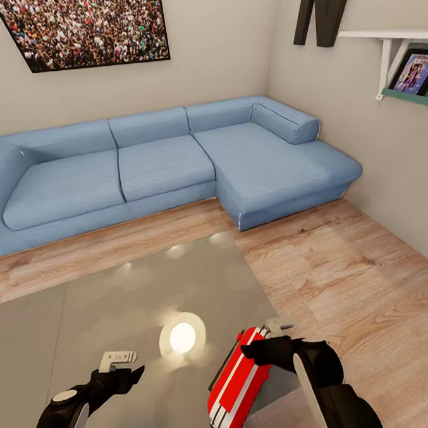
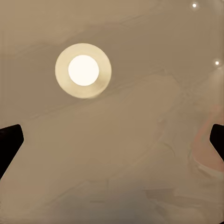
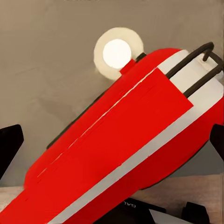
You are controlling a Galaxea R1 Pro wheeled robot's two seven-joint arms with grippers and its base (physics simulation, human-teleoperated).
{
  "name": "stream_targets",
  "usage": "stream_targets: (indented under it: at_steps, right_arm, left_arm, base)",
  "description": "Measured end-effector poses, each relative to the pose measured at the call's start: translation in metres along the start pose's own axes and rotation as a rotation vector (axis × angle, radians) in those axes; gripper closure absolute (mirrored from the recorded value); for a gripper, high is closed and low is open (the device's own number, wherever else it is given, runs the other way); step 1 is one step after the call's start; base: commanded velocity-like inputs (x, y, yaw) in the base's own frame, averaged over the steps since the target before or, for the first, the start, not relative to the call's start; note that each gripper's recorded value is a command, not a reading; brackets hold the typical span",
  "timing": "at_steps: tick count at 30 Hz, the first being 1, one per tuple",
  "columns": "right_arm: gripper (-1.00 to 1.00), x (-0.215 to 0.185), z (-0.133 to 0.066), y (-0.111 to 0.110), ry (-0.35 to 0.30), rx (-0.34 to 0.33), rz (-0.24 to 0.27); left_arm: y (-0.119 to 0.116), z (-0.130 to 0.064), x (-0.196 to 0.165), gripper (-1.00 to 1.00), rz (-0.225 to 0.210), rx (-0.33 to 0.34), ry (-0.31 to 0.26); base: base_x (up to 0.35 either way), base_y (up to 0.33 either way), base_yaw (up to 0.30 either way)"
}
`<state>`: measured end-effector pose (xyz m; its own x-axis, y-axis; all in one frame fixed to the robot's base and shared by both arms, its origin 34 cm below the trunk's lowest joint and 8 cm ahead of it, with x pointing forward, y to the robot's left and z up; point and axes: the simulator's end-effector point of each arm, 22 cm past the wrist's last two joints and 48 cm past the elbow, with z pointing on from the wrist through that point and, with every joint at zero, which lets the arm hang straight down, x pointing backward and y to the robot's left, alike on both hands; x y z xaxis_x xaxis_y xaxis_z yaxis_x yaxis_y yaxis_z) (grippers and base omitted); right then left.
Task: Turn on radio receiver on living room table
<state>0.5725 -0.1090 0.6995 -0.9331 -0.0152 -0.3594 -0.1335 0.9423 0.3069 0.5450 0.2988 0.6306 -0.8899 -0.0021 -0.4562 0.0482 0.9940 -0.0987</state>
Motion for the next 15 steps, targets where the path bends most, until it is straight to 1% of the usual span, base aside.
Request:
stream_targets:
  at_steps: [4,7,15]
  right_arm:
    - [-1.00,-0.001,0.001,-0.003,0.004,0.034,-0.020]
    - [-1.00,-0.004,0.004,-0.011,0.010,0.072,-0.027]
    - [-1.00,-0.008,0.006,-0.019,0.007,0.104,-0.027]
  left_arm:
    - [0.000,0.000,0.000,-1.00,0.000,0.000,-0.001]
    - [0.000,0.000,0.000,-1.00,0.000,0.000,-0.001]
    - [0.000,0.000,0.000,-1.00,0.001,0.000,-0.001]
  base:
    - [0.000,0.000,0.000]
    - [0.000,0.000,0.000]
    - [0.000,0.000,0.000]
